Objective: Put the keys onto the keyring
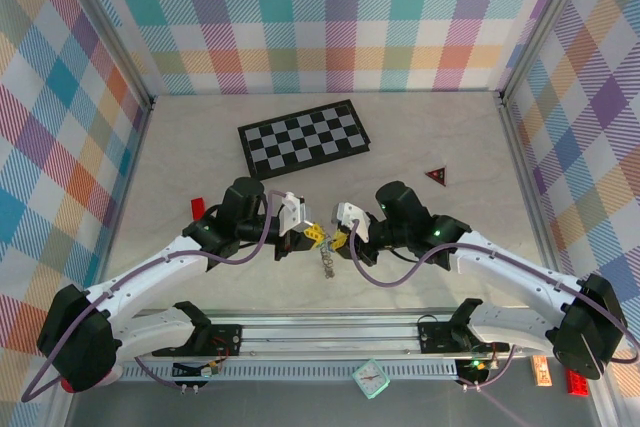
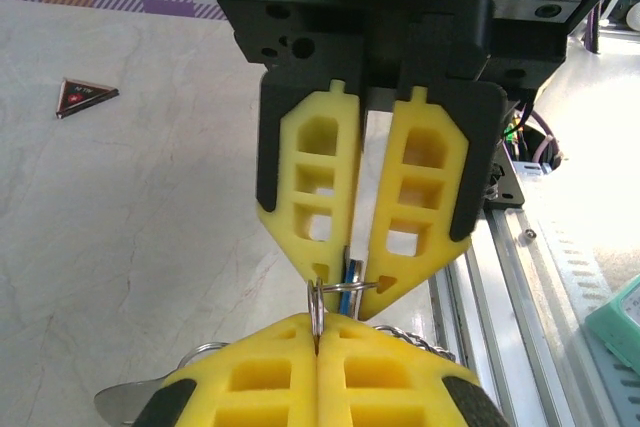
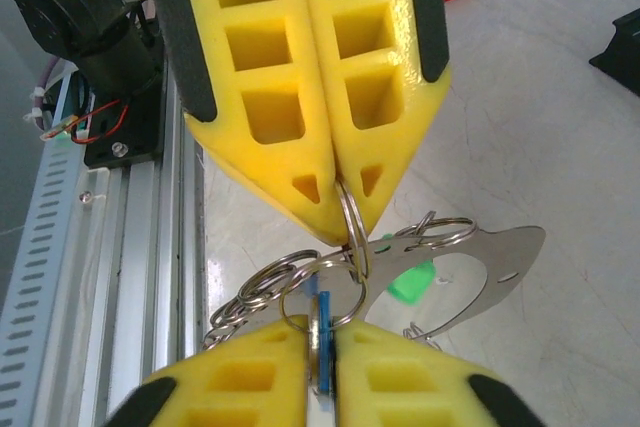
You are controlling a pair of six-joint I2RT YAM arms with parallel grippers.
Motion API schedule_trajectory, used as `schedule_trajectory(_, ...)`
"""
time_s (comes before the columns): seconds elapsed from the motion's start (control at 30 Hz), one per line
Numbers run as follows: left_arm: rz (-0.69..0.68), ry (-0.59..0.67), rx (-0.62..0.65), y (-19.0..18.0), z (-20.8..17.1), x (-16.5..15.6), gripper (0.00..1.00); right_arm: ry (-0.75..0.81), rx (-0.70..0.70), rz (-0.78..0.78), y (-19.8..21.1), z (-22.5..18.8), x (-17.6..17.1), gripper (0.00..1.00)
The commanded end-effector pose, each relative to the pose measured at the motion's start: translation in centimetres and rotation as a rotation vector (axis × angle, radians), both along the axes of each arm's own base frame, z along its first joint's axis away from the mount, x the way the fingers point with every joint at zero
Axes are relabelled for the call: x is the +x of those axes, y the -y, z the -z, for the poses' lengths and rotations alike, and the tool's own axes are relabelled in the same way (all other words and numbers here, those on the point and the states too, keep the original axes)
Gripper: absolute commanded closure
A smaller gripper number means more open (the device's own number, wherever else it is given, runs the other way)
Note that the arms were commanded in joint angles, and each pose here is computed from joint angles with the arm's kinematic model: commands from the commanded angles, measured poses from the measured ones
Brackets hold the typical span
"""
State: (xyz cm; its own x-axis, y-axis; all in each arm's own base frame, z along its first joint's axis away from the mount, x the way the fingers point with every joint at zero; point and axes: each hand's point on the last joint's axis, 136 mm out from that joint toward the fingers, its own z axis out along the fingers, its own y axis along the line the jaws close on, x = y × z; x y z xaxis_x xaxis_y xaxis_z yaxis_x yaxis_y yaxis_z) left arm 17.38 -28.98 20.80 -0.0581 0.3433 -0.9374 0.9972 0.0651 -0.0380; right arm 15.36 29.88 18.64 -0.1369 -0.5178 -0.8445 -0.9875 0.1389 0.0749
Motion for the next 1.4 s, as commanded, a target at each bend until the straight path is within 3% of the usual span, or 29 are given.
schedule_trajectory(0.0, 0.044, 0.054, -0.064, 0.4, -1.6, -0.8, 1.00, 0.009, 0.030, -0.031, -0.6, -1.2, -0.2, 0.93)
schedule_trajectory(0.13, 0.028, 0.054, -0.102, 0.6, -2.1, -0.4, 1.00, -0.009, 0.030, -0.043, -1.2, -0.9, 0.0, 1.00)
schedule_trajectory(0.3, -0.015, 0.077, -0.110, 0.6, -2.2, 0.3, 1.00, -0.064, -0.015, -0.080, -2.1, 0.2, -0.4, 1.00)
schedule_trajectory(0.53, -0.018, 0.091, -0.090, 0.2, -1.6, 0.1, 1.00, -0.026, -0.030, -0.034, -1.0, -0.2, -0.1, 1.00)
schedule_trajectory(0.57, -0.016, 0.092, -0.090, 0.2, -1.6, 0.1, 1.00, -0.022, -0.036, -0.025, -0.8, -0.1, -0.1, 0.99)
schedule_trajectory(0.63, -0.013, 0.096, -0.089, 0.2, -1.5, 0.0, 1.00, -0.015, -0.051, -0.001, -0.3, 0.0, 0.0, 0.85)
schedule_trajectory(0.7, -0.004, 0.102, -0.086, 0.2, -1.4, -0.1, 1.00, -0.005, -0.047, 0.021, 0.2, -0.2, 0.1, 0.80)
schedule_trajectory(1.1, 0.029, 0.127, -0.106, 0.1, -1.5, -0.7, 1.00, 0.013, 0.127, 0.058, 0.1, -3.0, 0.9, 0.78)
schedule_trajectory(1.37, 0.033, 0.126, -0.109, 0.2, -1.7, -0.8, 1.00, -0.027, 0.162, 0.037, -1.1, -2.9, 1.1, 0.79)
